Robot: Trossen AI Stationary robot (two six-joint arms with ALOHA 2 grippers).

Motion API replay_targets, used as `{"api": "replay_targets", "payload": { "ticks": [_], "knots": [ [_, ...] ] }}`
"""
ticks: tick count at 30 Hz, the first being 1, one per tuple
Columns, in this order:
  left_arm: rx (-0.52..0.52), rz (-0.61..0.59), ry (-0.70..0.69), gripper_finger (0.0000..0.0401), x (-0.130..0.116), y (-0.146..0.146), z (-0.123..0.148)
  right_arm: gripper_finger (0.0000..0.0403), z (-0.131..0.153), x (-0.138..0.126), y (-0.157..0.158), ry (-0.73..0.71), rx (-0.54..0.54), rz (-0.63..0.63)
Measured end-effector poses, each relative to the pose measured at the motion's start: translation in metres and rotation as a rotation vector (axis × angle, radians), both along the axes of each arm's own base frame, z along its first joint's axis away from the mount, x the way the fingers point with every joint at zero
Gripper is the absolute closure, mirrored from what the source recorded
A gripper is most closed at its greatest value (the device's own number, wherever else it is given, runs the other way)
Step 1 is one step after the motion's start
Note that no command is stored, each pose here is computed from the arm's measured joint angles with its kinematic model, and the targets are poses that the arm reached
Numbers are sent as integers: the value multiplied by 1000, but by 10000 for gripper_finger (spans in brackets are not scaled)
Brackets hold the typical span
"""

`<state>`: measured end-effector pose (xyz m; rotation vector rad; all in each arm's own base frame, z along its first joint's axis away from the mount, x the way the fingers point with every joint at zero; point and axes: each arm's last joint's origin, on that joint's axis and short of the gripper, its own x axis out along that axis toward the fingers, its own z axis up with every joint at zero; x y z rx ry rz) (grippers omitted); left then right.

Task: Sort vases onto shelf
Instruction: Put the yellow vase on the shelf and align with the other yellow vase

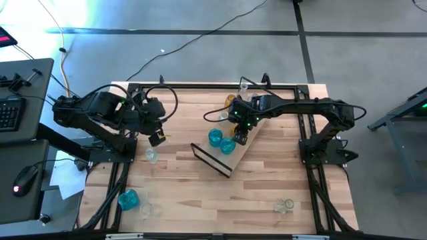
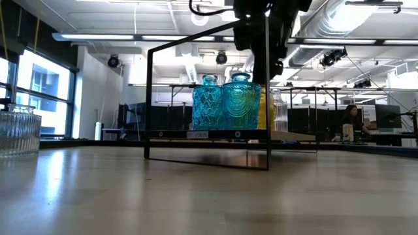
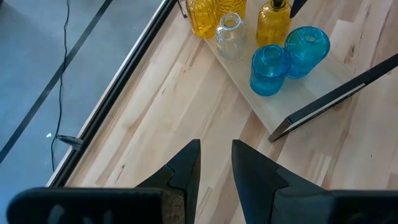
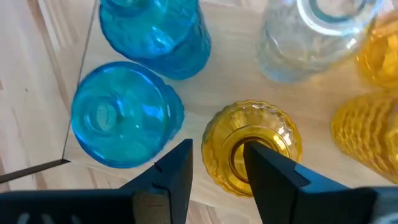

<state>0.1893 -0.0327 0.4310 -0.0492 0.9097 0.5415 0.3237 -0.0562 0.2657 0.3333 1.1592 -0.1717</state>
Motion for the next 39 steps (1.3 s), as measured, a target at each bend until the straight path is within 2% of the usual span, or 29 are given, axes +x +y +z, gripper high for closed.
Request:
{"api": "replay_targets", "payload": {
  "ticks": [13,22,39],
  "knots": [
    [0,0,0,320,0,0,0,263,-2,-11,-4,106,21,-40],
    [0,1,0,320,0,0,0,263,-3,-19,-8,188,-20,-101],
    [-2,0,2,320,0,0,0,263,-5,-34,-37,275,-55,-211]
  ]
}}
